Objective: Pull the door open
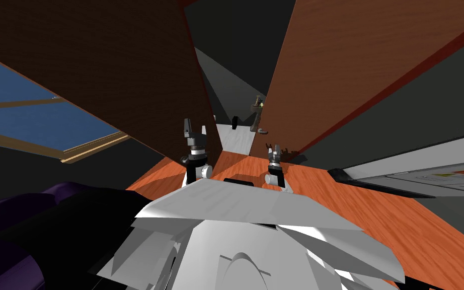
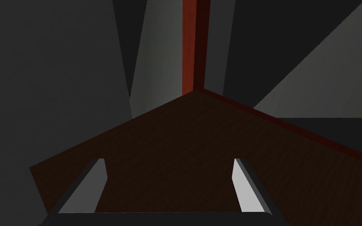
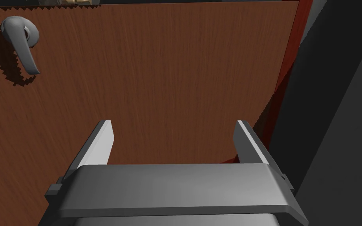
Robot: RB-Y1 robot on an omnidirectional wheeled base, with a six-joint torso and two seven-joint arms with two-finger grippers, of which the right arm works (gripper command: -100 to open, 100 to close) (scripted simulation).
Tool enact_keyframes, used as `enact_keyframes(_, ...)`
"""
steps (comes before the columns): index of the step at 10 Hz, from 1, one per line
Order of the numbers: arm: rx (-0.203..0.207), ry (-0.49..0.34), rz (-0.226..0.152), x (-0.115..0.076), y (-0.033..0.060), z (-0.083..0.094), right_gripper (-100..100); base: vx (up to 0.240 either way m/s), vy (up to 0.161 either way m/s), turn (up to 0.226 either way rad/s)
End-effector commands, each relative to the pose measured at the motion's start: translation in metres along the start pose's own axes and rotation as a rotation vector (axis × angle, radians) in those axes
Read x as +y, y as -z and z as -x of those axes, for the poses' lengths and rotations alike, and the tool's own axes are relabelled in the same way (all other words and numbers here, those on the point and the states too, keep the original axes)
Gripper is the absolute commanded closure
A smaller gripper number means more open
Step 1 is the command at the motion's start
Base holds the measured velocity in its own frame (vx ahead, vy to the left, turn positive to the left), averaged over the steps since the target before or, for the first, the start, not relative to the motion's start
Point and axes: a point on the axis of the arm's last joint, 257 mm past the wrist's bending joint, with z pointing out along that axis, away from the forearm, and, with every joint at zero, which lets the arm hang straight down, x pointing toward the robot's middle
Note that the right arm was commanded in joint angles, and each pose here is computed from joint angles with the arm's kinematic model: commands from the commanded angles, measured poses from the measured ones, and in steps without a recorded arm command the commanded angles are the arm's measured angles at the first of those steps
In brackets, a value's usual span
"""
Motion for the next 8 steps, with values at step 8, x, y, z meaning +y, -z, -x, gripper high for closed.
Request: enact_keyframes(8, -0.033, -0.003, -0.133, -0.068, 0.0119, 0.024, -100, 0.097, -0.005, 0.044)
